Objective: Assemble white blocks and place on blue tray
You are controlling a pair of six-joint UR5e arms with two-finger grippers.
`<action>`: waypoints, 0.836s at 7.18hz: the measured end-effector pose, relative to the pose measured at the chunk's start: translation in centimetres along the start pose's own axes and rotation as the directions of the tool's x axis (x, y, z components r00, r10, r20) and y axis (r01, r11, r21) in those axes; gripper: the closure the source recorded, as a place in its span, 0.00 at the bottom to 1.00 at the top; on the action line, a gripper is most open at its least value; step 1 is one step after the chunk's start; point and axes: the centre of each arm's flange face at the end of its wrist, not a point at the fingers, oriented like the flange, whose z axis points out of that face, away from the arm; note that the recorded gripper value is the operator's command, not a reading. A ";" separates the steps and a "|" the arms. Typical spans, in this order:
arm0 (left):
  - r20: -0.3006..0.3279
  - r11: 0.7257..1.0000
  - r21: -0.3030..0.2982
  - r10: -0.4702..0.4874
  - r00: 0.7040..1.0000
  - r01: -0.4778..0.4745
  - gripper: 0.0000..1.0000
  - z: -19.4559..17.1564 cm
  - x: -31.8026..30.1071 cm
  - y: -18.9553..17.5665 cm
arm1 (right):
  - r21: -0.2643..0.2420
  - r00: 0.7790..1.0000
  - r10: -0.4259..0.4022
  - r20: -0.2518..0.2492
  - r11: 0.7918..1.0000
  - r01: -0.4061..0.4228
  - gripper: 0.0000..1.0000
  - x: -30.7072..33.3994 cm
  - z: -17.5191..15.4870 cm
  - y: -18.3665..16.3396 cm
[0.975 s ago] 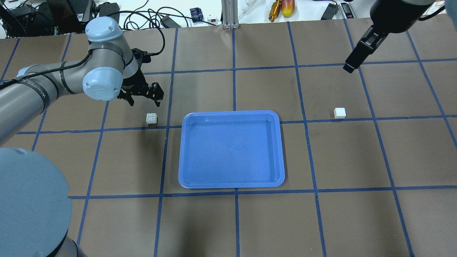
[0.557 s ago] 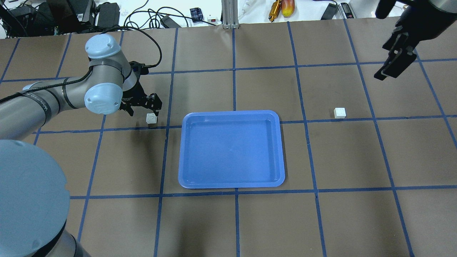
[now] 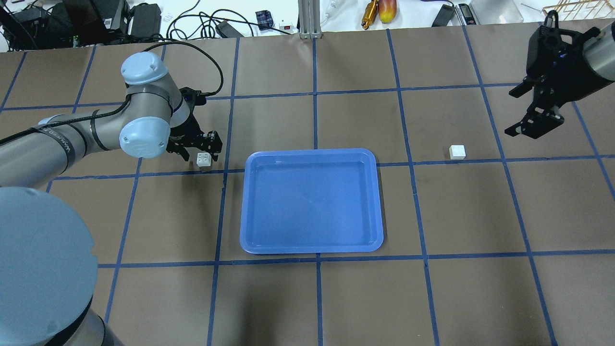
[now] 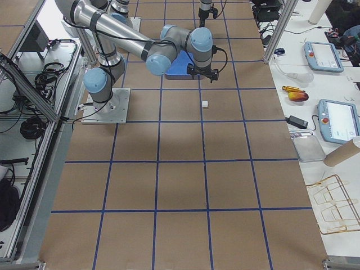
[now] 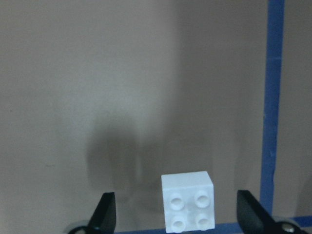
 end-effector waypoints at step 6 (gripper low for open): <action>-0.033 1.000 0.016 -0.002 0.999 0.002 0.82 -2.8 1.3 0.5 | 0.210 0.982 -0.179 0.063 0.964 0.163 0.00 3.7 12.8 5.9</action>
